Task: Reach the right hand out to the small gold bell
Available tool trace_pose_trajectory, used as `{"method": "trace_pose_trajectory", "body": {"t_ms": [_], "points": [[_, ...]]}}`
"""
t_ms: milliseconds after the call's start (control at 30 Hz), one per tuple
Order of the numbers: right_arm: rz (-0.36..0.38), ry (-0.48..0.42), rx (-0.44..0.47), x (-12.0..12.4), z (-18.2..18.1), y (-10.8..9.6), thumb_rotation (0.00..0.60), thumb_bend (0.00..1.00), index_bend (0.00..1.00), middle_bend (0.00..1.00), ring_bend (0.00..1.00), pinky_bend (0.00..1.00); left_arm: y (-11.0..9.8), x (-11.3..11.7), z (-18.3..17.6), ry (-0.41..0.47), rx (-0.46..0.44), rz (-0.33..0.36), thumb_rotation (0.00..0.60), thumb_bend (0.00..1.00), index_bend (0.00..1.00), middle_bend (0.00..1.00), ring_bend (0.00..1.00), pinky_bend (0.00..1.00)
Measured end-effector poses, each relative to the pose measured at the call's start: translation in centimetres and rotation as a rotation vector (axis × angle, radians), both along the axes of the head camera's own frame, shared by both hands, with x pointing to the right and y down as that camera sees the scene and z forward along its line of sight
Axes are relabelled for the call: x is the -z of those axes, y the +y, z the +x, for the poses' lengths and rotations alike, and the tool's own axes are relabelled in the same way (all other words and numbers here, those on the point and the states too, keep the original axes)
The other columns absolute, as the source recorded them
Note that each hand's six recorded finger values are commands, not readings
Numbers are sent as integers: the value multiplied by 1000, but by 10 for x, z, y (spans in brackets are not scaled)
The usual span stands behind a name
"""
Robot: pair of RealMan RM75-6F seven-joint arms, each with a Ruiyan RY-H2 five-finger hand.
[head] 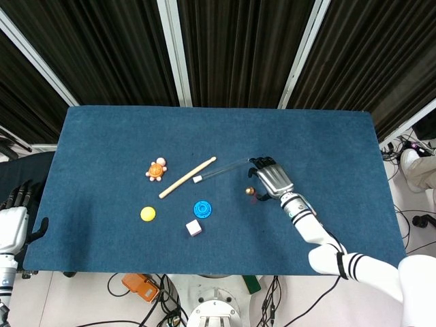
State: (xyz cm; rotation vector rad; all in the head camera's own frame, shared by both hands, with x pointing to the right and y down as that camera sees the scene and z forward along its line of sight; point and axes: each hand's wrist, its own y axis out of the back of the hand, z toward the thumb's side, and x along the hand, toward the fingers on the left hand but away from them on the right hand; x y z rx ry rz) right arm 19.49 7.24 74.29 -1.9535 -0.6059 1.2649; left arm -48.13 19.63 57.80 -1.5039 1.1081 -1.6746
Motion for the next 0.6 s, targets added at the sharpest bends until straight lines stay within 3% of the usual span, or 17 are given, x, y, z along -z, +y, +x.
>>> {"method": "trace_pose_trajectory", "body": {"t_ms": [600], "points": [[-47, 22, 24, -22, -14, 3, 600, 305, 569, 199, 190, 194, 0, 0, -1, 6, 4, -2, 600, 383, 66, 0, 47, 223]]}}
